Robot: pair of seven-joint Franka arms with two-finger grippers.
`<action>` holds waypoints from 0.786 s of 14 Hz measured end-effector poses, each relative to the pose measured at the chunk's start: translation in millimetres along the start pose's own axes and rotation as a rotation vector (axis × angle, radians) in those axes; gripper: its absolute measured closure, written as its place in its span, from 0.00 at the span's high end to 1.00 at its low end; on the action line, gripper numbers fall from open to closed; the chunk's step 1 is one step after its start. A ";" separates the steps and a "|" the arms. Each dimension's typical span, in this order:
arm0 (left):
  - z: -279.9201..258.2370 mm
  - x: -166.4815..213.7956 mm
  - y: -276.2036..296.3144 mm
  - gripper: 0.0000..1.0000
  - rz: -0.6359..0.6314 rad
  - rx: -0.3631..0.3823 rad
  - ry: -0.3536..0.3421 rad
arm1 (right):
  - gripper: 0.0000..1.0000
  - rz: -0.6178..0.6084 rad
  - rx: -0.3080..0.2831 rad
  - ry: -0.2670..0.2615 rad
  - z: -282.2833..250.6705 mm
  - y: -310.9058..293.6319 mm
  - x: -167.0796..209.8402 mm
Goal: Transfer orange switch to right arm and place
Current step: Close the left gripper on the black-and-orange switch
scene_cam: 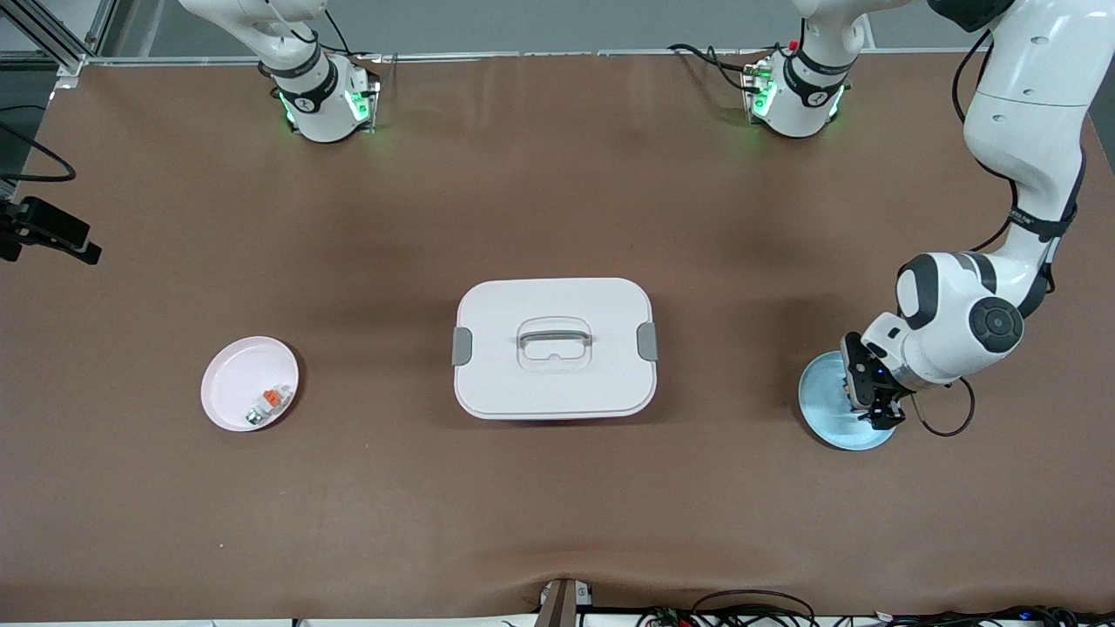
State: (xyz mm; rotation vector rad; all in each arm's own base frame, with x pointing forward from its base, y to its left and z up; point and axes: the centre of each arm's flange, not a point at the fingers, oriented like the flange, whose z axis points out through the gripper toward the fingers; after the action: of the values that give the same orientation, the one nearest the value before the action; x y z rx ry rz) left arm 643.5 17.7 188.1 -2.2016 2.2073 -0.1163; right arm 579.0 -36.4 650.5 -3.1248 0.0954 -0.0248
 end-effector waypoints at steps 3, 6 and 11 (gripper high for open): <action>2.1 0.0 0.3 1.00 0.004 -0.001 0.001 | 1.00 0.001 0.000 0.000 0.0 0.4 0.0; 2.1 -1.0 0.2 0.72 0.005 -0.001 0.001 | 1.00 0.001 0.000 0.000 0.0 0.6 0.0; -10.3 -0.2 -8.5 0.72 0.028 0.028 -0.001 | 1.00 0.001 0.000 0.000 0.0 0.5 0.0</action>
State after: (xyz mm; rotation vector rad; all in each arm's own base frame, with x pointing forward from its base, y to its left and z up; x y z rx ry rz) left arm 651.4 18.2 198.9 -2.1549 2.2214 -0.1451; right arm 579.0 -37.0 650.5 -3.1248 0.0970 -0.0248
